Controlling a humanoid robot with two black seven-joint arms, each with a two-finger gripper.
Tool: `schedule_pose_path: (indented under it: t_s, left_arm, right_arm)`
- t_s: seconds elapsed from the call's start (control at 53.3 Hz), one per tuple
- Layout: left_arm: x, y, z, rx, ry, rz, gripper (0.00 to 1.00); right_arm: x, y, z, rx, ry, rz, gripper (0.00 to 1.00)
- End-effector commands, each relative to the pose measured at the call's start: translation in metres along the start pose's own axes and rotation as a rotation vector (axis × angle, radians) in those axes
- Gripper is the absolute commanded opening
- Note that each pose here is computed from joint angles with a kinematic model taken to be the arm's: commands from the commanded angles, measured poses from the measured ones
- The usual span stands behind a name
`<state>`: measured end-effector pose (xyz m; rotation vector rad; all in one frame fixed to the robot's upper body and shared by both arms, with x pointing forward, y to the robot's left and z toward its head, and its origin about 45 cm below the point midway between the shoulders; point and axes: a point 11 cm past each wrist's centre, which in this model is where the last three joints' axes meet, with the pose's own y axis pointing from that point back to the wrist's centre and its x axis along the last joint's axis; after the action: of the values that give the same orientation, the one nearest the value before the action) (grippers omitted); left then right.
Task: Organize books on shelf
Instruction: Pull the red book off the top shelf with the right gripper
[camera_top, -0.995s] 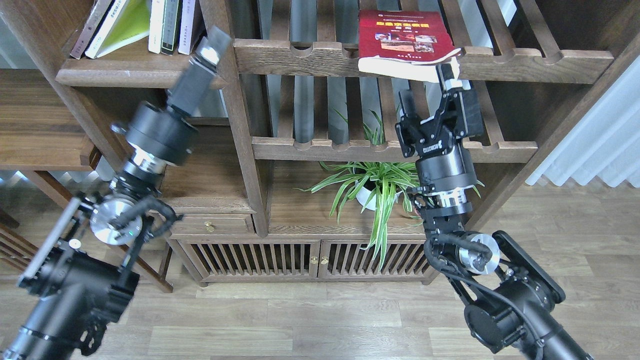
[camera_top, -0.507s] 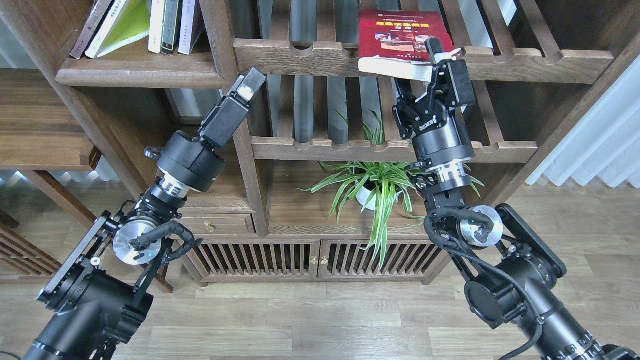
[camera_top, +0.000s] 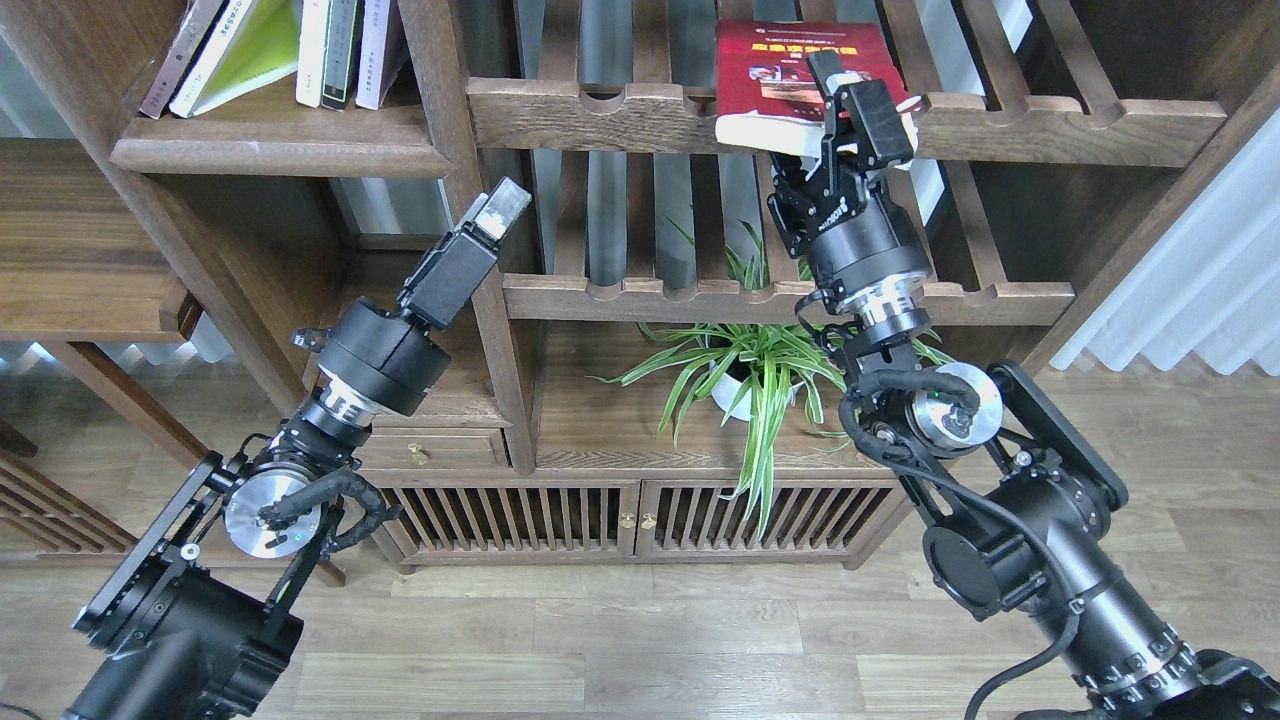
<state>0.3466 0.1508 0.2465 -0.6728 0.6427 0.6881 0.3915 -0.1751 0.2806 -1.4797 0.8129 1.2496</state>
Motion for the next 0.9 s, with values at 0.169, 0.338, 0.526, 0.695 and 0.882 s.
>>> schedule_pose_path:
  t_s: [0.169,0.338,0.526,0.695,0.882]
  left_arm:
    - [0.010,0.014,-0.006,-0.004,0.021,0.044,0.99]
    - [0.015,0.024,-0.014,-0.037,0.158,0.070,0.97]
    - [0.009,0.021,-0.013,-0.076,0.366,0.042,0.91]
    - [-0.001,0.018,-0.035,-0.036,0.550,0.014,0.89]
    - [-0.020,0.010,-0.067,0.073,0.624,-0.020,0.89]
  right_arm:
    - [0.006,0.004,-0.003,0.014,0.011,0.010,0.15]
    - [-0.009,0.029,0.004,-0.068,-0.041,-0.279,0.03]
    - [0.036,0.087,0.031,-0.214,-0.065,-0.124,0.03]
    - [0.038,0.121,0.054,-0.269,-0.084,-0.097,0.03]
    - [0.050,0.138,0.072,-0.364,-0.039,-0.058,0.03]
